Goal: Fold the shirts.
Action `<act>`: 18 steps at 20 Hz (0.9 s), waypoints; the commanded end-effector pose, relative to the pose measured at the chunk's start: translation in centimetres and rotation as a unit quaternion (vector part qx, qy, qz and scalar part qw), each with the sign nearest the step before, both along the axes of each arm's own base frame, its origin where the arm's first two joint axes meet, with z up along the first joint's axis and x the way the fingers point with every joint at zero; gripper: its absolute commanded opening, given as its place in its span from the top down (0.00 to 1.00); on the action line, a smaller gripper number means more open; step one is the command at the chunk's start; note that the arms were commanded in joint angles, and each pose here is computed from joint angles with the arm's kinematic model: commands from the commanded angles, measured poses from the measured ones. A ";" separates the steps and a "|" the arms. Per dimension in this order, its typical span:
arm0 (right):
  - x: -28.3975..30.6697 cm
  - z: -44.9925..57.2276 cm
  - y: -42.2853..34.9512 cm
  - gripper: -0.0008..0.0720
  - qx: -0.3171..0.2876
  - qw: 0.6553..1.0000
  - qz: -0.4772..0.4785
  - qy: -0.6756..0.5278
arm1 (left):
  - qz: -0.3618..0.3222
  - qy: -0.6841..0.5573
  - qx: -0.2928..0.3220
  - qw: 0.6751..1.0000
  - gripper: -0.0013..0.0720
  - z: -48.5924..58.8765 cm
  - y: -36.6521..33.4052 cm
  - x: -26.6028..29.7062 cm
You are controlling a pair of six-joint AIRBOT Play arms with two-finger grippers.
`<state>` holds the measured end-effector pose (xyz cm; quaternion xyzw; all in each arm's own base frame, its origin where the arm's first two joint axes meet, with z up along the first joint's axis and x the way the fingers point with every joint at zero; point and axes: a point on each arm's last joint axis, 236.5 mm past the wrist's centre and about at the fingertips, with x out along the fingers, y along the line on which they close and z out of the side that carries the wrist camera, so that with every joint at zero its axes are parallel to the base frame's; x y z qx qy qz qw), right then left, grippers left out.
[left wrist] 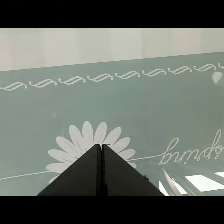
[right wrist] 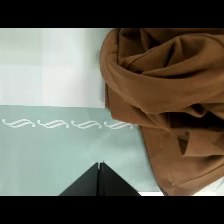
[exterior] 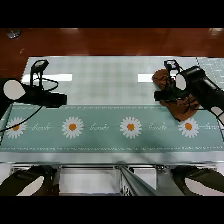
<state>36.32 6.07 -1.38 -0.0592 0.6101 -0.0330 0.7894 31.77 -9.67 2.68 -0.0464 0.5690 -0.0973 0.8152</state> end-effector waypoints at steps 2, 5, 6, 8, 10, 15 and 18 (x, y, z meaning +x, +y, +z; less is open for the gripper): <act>0.0 0.0 0.0 0.96 0.000 1.000 0.000 0.000 | 0.000 0.000 0.000 1.000 0.94 0.0 0.0 0.0; 0.0 0.0 0.0 0.96 0.000 1.000 0.000 0.000 | 0.000 0.000 0.000 1.000 0.94 0.0 0.0 0.0; 0.0 0.0 0.0 0.96 0.000 1.000 0.000 0.000 | 0.000 0.000 0.000 1.000 0.94 0.0 0.0 0.0; 0.0 0.0 0.0 0.96 0.000 1.000 0.000 0.000 | -0.001 -0.005 0.000 1.000 0.94 0.1 0.0 0.2; 0.0 0.0 0.0 0.96 0.000 1.000 0.000 0.000 | 0.000 -0.010 -0.001 1.000 0.94 0.2 -0.1 0.5; 1.6 0.4 0.7 0.96 0.012 0.999 0.007 -0.034 | 0.012 -0.086 -0.015 0.996 0.94 1.8 -0.4 3.7; 4.1 1.6 0.4 0.52 0.001 0.996 0.018 -0.090 | 0.017 -0.117 -0.019 0.993 0.88 2.6 -0.4 5.0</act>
